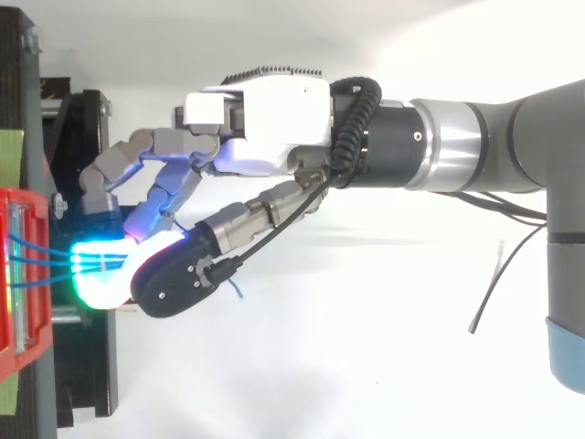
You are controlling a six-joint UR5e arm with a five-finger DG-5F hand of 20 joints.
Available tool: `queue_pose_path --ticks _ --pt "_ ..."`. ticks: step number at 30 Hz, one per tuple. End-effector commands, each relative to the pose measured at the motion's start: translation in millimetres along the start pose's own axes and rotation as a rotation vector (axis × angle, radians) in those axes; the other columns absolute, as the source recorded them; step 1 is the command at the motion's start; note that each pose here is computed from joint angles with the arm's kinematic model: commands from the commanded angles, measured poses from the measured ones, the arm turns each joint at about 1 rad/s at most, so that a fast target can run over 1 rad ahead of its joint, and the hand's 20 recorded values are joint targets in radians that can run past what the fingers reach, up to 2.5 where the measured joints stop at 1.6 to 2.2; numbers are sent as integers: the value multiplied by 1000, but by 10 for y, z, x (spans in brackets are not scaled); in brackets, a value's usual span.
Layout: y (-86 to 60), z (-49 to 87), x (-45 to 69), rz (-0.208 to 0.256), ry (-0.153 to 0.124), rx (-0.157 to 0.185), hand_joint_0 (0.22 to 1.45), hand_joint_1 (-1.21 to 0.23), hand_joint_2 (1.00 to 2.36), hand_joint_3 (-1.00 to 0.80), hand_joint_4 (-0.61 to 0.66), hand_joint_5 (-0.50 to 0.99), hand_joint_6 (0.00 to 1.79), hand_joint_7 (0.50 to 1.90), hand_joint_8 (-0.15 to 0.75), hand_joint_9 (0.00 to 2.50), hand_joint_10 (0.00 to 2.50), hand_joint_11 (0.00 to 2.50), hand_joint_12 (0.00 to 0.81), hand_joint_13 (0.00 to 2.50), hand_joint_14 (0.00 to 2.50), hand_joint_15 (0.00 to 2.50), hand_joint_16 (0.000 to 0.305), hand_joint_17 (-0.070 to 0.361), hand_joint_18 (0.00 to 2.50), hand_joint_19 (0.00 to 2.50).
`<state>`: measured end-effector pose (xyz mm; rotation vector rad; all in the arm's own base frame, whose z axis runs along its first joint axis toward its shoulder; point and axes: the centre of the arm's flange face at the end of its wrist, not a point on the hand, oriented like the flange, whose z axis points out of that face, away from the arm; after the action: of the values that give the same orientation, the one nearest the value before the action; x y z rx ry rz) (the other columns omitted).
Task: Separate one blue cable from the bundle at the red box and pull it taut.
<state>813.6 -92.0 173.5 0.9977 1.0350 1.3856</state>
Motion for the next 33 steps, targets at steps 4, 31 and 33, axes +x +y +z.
queue_pose_path --ticks 4,31,33 --pt "-3 1 2 0 0 -2 556 -544 1001 -474 225 -196 828 991 389 918 14 838 393 924 20 568 48 108 914 528" --pt "40 25 -35 -23 -4 -15 611 -732 1018 -128 191 -192 880 1039 391 971 17 976 407 961 21 595 51 114 950 528" --pt "40 25 -35 -23 -4 -15 616 -742 1018 -132 165 -196 881 1025 384 968 17 975 401 961 19 602 50 113 948 539"
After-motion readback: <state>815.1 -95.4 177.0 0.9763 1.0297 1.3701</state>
